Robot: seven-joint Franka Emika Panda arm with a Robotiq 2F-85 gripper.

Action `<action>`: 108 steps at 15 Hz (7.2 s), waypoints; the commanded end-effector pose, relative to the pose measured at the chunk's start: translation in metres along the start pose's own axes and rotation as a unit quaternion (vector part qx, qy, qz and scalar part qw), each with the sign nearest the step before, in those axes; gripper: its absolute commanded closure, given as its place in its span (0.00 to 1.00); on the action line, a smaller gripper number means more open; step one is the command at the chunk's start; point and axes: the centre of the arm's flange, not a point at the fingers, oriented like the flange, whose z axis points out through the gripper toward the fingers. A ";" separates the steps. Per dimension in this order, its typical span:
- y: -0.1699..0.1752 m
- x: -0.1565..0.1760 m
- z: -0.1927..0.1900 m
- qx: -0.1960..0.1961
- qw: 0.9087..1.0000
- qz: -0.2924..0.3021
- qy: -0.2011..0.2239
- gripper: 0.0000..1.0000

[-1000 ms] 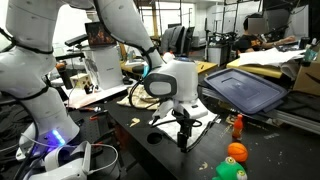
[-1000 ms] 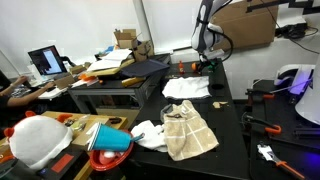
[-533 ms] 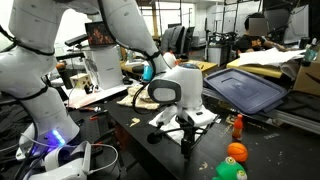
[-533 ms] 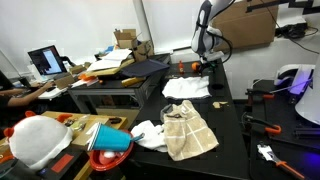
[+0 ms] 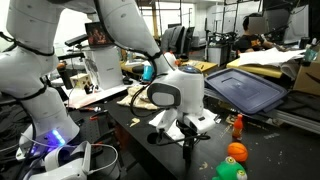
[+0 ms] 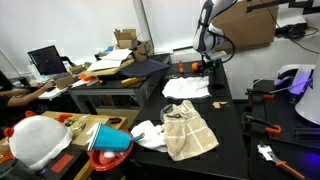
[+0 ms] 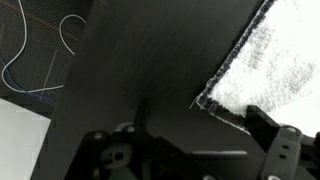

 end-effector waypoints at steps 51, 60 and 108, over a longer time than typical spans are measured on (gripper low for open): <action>-0.042 -0.006 -0.035 -0.036 0.987 -0.155 0.003 0.98; -0.087 -0.007 -0.078 -0.117 0.978 -0.164 0.044 0.98; -0.287 -0.123 -0.165 -0.144 0.986 -0.063 0.053 0.98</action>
